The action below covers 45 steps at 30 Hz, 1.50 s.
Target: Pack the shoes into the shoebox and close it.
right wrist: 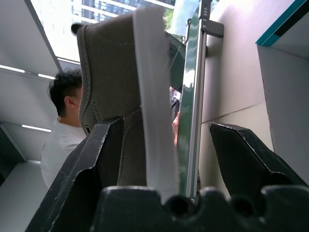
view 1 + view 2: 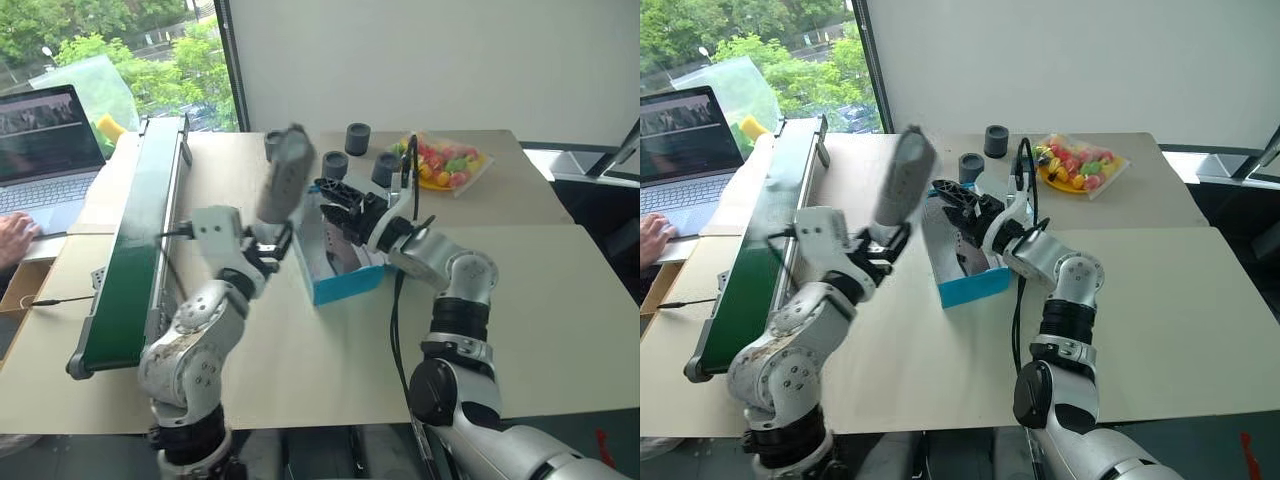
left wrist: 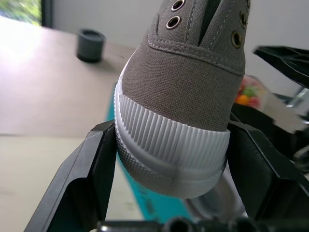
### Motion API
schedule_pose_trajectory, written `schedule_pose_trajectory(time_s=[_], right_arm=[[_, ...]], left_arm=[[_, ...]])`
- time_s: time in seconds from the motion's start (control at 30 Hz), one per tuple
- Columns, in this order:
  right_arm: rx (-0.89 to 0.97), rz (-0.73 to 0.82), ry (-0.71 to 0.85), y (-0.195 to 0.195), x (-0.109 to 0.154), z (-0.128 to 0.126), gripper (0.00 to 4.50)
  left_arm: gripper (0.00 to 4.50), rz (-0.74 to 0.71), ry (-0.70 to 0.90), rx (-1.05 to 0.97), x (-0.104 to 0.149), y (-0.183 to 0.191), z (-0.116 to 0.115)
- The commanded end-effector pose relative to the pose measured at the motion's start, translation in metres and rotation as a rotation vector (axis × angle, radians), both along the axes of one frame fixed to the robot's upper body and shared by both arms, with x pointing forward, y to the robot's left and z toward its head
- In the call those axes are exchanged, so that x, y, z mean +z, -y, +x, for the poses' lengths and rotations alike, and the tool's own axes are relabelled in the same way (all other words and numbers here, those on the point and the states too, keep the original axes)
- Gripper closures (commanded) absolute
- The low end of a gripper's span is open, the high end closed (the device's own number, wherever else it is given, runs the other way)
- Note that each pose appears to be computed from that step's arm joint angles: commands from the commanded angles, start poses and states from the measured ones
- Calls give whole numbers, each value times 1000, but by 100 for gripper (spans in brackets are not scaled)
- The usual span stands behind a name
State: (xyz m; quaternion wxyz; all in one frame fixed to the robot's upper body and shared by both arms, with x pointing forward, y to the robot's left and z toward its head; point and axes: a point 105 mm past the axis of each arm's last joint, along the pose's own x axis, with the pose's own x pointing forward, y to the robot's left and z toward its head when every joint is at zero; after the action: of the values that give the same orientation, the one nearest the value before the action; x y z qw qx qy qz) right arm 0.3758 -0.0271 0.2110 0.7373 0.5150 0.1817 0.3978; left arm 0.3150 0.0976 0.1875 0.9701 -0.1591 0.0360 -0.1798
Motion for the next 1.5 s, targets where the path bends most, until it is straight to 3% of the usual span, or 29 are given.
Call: schedule_pose_trajectory(time_s=[0.03, 0.43, 0.7, 0.77, 1.0, 1.07, 1.13, 1.27, 1.4, 1.5], right_arm=[[59, 39, 75, -22, 23, -13, 106], [17, -3, 113, -21, 27, -14, 106], [-12, 2, 111, -18, 28, -13, 360], [-12, -6, 113, -19, 27, -13, 395], [-11, 24, 147, -18, 35, -16, 404], [-18, 28, 143, -17, 35, -16, 404], [-23, 36, 140, -16, 35, -15, 404], [-92, 54, 130, -7, 37, -8, 404], [-227, 31, 118, 9, 37, 7, 404], [-289, -242, 219, 16, 26, 13, 404]], left_arm=[[134, 54, 62, -89, 17, 10, -2], [134, 70, 57, -181, 14, 36, -7], [137, 90, 51, -168, 10, 30, -7], [137, 92, 51, -169, 9, 30, -7], [137, 159, 96, -160, 9, 28, -9], [56, 182, 123, -157, 9, 26, -10], [6, 224, 130, -154, 7, 26, -10], [6, 223, 154, -176, 9, 27, -15], [6, 357, 184, -200, 0, 17, -24], [6, 505, 178, -202, -11, -29, -37]])
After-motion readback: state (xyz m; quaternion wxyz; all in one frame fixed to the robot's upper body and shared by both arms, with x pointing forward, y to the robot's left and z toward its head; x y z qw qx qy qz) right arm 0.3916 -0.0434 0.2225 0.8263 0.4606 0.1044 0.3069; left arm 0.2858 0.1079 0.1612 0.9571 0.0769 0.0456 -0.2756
